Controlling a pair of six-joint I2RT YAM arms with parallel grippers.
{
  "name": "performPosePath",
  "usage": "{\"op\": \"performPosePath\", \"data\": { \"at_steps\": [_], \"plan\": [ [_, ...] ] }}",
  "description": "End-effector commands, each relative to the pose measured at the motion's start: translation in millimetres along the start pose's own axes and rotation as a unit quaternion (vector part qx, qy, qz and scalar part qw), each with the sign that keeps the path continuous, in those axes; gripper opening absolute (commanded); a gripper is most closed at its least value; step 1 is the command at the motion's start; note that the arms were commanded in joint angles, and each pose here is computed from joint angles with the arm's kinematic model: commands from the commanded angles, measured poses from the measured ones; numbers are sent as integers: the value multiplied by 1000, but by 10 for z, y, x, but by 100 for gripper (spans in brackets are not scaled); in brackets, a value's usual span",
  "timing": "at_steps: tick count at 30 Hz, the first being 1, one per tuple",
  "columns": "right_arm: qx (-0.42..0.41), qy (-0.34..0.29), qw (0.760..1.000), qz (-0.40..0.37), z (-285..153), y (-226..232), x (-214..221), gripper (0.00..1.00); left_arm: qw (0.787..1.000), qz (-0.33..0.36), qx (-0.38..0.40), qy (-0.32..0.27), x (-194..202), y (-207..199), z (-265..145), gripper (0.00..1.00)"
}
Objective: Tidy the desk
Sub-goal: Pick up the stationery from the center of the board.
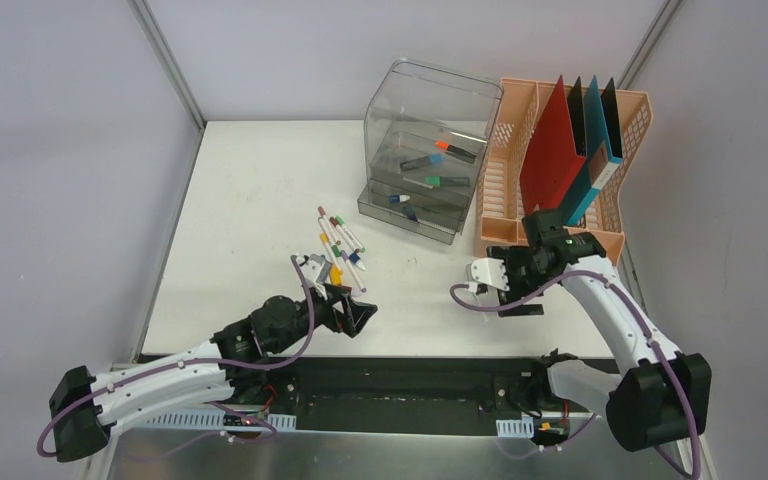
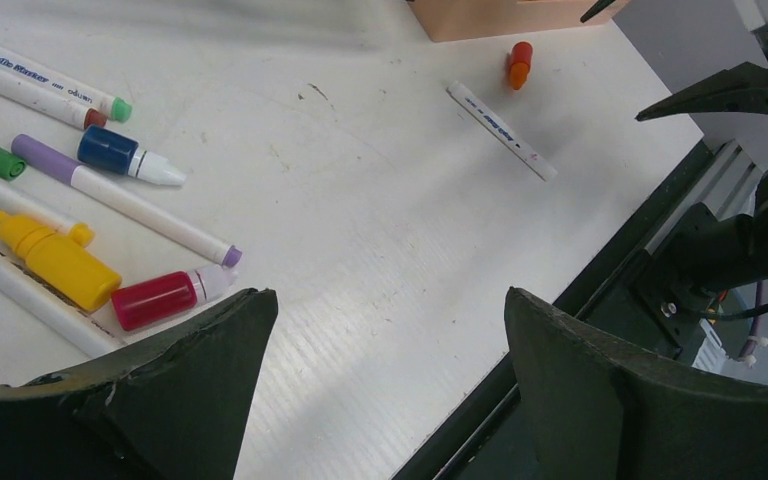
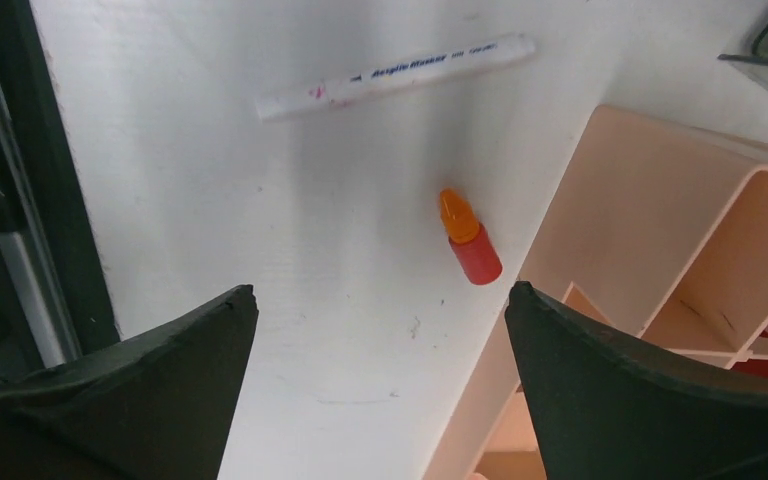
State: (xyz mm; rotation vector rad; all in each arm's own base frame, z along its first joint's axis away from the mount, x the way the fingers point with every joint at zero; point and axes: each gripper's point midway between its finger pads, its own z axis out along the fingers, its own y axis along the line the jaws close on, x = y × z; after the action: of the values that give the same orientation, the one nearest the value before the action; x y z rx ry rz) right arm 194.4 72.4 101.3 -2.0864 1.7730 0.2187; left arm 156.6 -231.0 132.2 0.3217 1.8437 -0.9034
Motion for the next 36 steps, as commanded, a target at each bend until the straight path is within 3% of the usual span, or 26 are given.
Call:
{"op": "performPosePath", "data": {
  "at_steps": [1,9,18,27,36],
  "plan": [
    [-28,76,991,-106,54,-101,319,96,1000,-8,-5,-10,-31,20,25,89],
    [-41,101,985,-134,264,-351,457,80,1000,-9,-1,-10,-29,7,17,89],
    [-70,156,982,-85,468,-556,637,43,1000,-5,-2,-8,-16,17,12,89],
    [-66,159,981,-93,565,-573,598,41,1000,-5,-2,-7,-9,23,-4,89],
    [-37,98,992,-74,450,-603,311,48,1000,-9,-3,-2,33,35,-8,88]
  ]
}}
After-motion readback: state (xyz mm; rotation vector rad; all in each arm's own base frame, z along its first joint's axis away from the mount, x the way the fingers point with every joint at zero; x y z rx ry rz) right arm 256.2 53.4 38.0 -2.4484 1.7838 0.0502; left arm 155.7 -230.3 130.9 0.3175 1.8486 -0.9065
